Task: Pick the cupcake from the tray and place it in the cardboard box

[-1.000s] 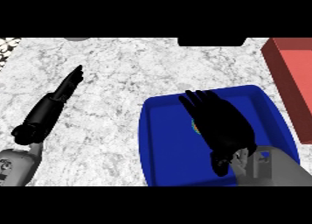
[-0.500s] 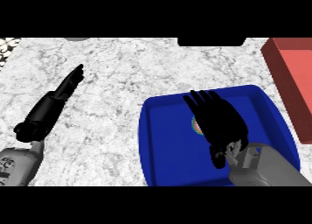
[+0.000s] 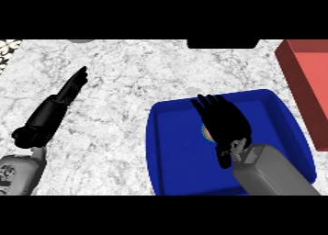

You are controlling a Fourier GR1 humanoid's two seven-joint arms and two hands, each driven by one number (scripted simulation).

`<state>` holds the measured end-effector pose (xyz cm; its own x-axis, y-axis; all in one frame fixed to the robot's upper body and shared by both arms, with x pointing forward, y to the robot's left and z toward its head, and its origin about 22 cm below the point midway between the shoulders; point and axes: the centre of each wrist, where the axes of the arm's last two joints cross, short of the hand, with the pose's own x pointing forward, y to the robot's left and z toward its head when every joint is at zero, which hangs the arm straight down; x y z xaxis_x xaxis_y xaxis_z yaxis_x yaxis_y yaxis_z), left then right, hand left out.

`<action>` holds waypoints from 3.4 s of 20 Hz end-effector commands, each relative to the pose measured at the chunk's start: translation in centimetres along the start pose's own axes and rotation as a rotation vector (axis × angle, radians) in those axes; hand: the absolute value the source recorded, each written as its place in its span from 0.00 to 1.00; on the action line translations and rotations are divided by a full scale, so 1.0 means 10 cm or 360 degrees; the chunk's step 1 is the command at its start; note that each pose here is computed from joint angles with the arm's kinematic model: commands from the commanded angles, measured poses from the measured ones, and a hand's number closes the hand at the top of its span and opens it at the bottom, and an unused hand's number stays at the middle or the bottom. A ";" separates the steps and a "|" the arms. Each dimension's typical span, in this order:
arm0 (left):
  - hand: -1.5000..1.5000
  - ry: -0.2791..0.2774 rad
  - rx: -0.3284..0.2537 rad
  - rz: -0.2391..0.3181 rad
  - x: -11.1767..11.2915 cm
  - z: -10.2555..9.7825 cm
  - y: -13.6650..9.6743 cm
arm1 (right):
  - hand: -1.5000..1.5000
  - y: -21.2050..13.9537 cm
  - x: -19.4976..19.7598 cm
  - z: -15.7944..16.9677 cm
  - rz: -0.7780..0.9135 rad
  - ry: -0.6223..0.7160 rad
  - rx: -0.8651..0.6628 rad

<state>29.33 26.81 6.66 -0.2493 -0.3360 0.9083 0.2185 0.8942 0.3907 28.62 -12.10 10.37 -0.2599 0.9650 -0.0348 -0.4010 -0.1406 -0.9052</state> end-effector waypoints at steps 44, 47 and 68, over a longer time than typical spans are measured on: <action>0.50 -0.0057 -0.0097 -0.0013 0.14 -0.23 -0.07 | 1.00 -1.28 -1.47 -0.98 -0.0429 0.0916 -0.1090; 0.50 -0.0052 -0.0065 -0.0011 0.06 -0.11 -0.11 | 1.00 -1.60 -1.55 -0.83 -0.0567 0.1154 -0.1289; 0.50 -0.0036 -0.0034 0.0002 -0.08 -0.06 0.00 | 1.00 -1.36 -3.32 0.00 -0.0808 0.1832 -0.1041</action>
<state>29.80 25.76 6.59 -0.2751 -0.3330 0.9019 0.2403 0.8845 0.3999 43.94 -39.26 24.01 0.7222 0.5982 0.3472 0.4197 0.0200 -0.9074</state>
